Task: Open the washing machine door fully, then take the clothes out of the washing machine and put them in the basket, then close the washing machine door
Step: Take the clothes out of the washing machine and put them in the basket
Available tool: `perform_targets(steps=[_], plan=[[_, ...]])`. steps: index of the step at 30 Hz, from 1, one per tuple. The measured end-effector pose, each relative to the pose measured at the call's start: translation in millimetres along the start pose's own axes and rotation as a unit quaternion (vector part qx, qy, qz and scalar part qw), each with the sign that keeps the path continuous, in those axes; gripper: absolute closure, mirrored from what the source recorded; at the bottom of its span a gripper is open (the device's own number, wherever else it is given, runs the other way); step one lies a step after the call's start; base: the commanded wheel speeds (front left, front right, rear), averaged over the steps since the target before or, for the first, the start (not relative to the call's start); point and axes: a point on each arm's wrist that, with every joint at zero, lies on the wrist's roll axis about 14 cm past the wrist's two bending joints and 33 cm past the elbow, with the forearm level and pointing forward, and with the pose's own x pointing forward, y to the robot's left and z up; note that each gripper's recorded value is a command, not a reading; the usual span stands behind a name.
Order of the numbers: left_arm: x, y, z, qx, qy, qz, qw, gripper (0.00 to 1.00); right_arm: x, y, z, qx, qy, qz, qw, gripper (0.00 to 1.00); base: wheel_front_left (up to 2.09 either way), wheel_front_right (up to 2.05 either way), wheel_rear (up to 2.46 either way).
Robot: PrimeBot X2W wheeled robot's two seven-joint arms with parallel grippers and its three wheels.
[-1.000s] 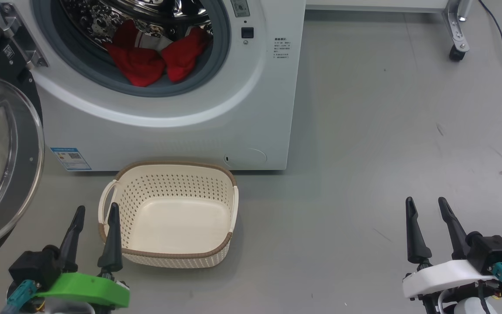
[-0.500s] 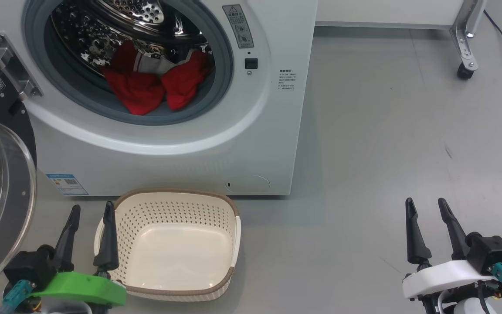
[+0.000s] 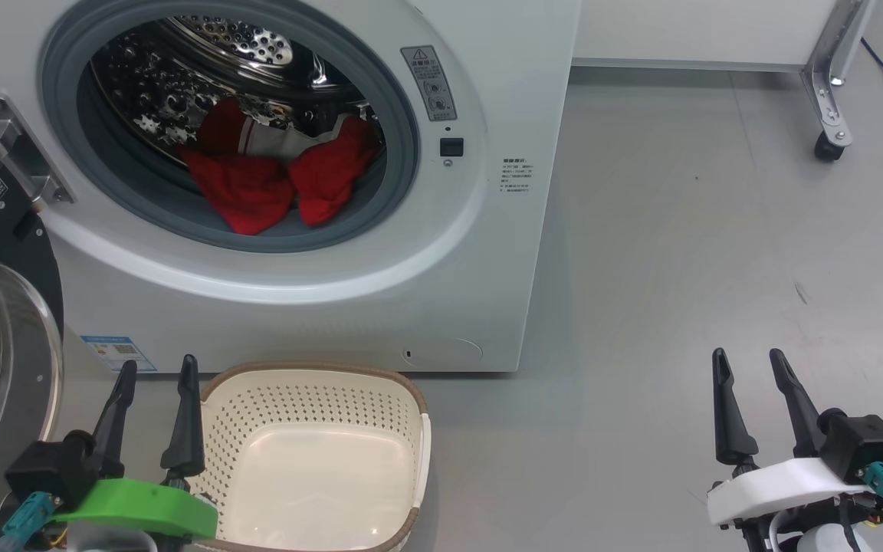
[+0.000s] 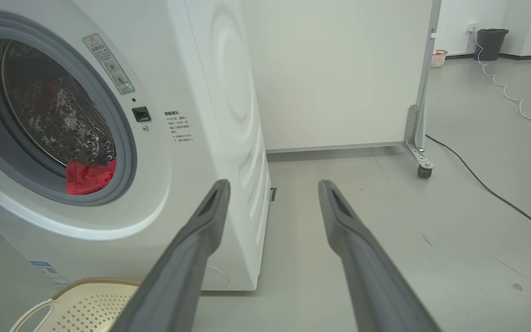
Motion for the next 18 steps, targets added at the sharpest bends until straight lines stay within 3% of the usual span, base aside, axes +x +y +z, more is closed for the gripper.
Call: perform_targets(steps=[18], plan=[[0.7,-7.9,-5.6,0.006,0.009,-0.013,1.0,0.0,-0.6,-0.7,-1.7,0.001,0.003,-0.002,1.0,0.0,0.13,-0.14,0.01]])
